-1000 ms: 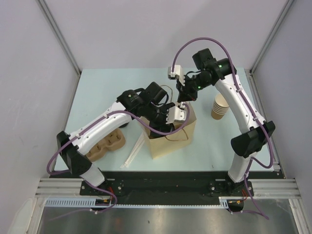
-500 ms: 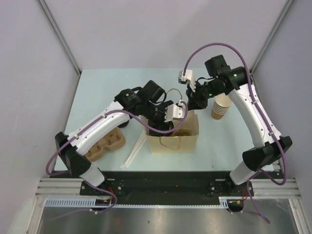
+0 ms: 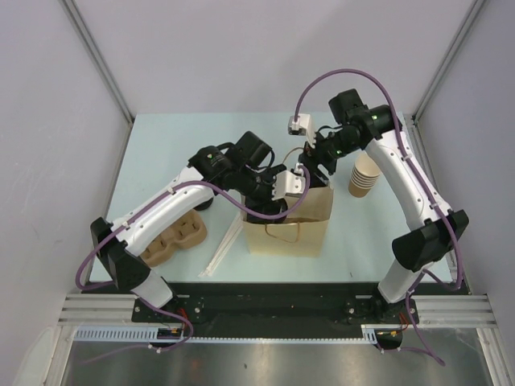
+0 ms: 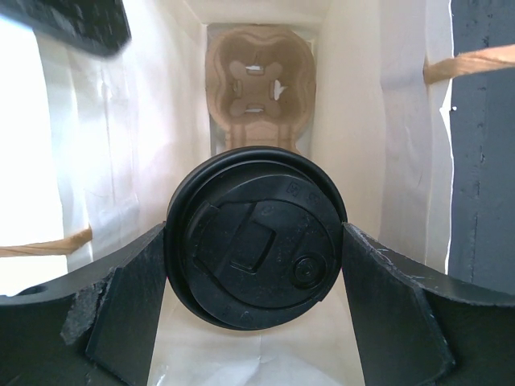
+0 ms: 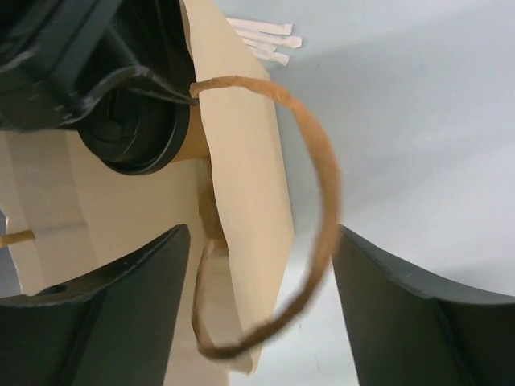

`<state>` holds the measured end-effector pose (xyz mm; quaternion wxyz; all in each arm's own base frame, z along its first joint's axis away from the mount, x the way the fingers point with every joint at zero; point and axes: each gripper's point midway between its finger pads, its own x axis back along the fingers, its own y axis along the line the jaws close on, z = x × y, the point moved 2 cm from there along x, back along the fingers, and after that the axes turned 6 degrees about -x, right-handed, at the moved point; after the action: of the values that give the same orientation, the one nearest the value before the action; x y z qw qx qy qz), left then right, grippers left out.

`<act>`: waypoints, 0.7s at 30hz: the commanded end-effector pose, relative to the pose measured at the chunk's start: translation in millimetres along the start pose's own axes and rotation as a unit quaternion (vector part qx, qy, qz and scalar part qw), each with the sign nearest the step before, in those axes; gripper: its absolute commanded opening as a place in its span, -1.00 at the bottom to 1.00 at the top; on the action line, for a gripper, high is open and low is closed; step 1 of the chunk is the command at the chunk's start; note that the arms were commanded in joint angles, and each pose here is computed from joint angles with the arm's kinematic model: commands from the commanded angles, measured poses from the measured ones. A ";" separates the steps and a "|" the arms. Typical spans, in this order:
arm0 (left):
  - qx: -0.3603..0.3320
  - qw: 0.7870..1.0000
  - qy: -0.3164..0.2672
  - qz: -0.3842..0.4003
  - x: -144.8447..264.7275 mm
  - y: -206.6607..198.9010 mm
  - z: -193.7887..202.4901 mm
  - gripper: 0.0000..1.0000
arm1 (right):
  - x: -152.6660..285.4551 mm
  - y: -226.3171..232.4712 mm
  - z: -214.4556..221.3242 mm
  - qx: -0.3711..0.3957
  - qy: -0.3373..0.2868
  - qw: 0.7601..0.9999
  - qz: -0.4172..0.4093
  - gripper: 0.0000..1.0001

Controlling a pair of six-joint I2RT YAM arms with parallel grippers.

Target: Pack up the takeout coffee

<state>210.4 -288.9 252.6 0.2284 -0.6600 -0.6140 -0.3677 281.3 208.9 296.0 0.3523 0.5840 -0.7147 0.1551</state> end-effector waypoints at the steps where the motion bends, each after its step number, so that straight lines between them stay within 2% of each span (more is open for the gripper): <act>1: -0.011 0.999 -0.032 -0.014 4.7 4.8 -11.7 -0.73 | -8.5 17.7 13.1 -0.026 0.032 0.998 -0.041 0.45; 2: -0.009 0.999 -0.029 -0.014 3.8 2.4 -8.2 -0.73 | -10.4 19.9 15.1 -0.027 0.034 0.998 -0.045 0.40; 5: -0.008 0.999 -0.029 -0.022 2.9 0.9 -3.9 -0.73 | -17.1 26.6 20.5 -0.027 0.041 0.997 -0.057 -0.12; 6: -0.008 0.999 -0.030 -0.028 2.4 2.4 -3.7 -0.73 | -17.3 26.4 18.9 -0.027 0.037 0.997 -0.055 -0.43; 9: -0.008 0.999 -0.030 -0.037 2.3 1.1 0.1 -0.74 | -9.8 24.2 6.6 -0.012 0.015 0.999 -0.034 -1.00; 14: -0.006 0.998 -0.029 -0.054 0.6 0.8 6.8 -0.74 | 10.2 15.7 -18.3 0.020 -0.032 0.999 0.034 -1.00; 21: -0.053 0.993 -0.031 -0.097 -10.1 -10.2 13.5 -0.74 | 23.9 33.0 -24.5 0.046 -0.082 0.992 0.085 -1.00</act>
<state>208.2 -280.7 226.9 0.1920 -0.6336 -0.6455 -0.3809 264.8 214.9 304.4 0.3287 0.5653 -0.7392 0.1611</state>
